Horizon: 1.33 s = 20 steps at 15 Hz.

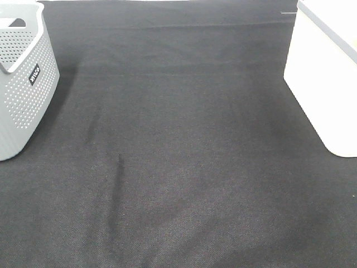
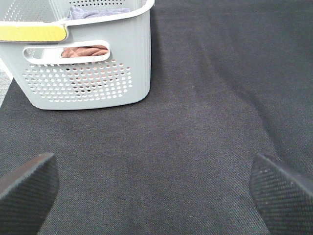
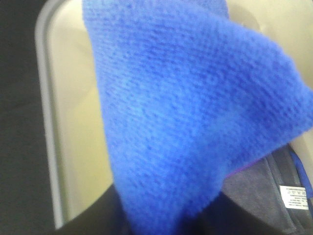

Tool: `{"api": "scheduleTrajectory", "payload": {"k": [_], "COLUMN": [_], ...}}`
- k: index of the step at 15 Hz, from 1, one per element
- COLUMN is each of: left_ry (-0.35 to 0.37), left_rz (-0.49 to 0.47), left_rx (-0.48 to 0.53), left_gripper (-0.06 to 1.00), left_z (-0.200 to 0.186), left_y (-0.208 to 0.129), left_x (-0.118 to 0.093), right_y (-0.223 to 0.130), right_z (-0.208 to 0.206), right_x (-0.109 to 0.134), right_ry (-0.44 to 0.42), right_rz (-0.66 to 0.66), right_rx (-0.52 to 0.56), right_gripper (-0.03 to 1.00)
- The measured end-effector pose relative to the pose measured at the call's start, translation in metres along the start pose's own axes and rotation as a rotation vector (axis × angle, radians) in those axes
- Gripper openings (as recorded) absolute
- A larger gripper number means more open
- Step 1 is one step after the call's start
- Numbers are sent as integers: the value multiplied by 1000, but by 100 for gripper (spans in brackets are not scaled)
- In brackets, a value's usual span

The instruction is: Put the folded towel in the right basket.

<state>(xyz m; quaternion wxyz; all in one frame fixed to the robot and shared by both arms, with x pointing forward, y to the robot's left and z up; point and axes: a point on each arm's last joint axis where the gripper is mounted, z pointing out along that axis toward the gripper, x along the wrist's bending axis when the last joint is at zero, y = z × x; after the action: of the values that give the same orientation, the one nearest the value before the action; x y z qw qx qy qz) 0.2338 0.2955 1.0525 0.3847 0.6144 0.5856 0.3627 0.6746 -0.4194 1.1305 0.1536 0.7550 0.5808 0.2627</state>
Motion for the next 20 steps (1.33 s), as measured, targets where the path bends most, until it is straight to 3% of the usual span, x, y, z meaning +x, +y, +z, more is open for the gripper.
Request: {"api": "scheduleTrajectory", "payload": {"k": [2, 3, 5, 6, 7, 10, 13, 15, 17, 20], "left_ry": [0, 0, 0, 0, 0, 0, 0, 0, 0, 0], "left_rz": [0, 0, 0, 0, 0, 0, 0, 0, 0, 0], "left_rx": [0, 0, 0, 0, 0, 0, 0, 0, 0, 0], "left_gripper": [99, 99, 99, 99, 99, 99, 99, 99, 99, 99], "left_z": [0, 0, 0, 0, 0, 0, 0, 0, 0, 0], "left_y": [0, 0, 0, 0, 0, 0, 0, 0, 0, 0], "left_x": [0, 0, 0, 0, 0, 0, 0, 0, 0, 0], "right_y": [-1, -3, -5, -5, -5, -8, -16, -31, -74, -158], "right_z": [12, 22, 31, 32, 33, 35, 7, -23, -58, -110], "right_x": [-4, -7, -11, -11, -7, 24, 98, 128, 134, 108], "right_ry": [-11, -17, -39, -53, -58, -77, -55, -15, 0, -11], "right_rz": [7, 19, 15, 5, -7, -87, -247, -297, -297, -264], "right_rx": [24, 47, 67, 71, 73, 79, 23, 0, 53, 86], "right_gripper": [23, 30, 74, 87, 92, 96, 96, 96, 96, 96]}}
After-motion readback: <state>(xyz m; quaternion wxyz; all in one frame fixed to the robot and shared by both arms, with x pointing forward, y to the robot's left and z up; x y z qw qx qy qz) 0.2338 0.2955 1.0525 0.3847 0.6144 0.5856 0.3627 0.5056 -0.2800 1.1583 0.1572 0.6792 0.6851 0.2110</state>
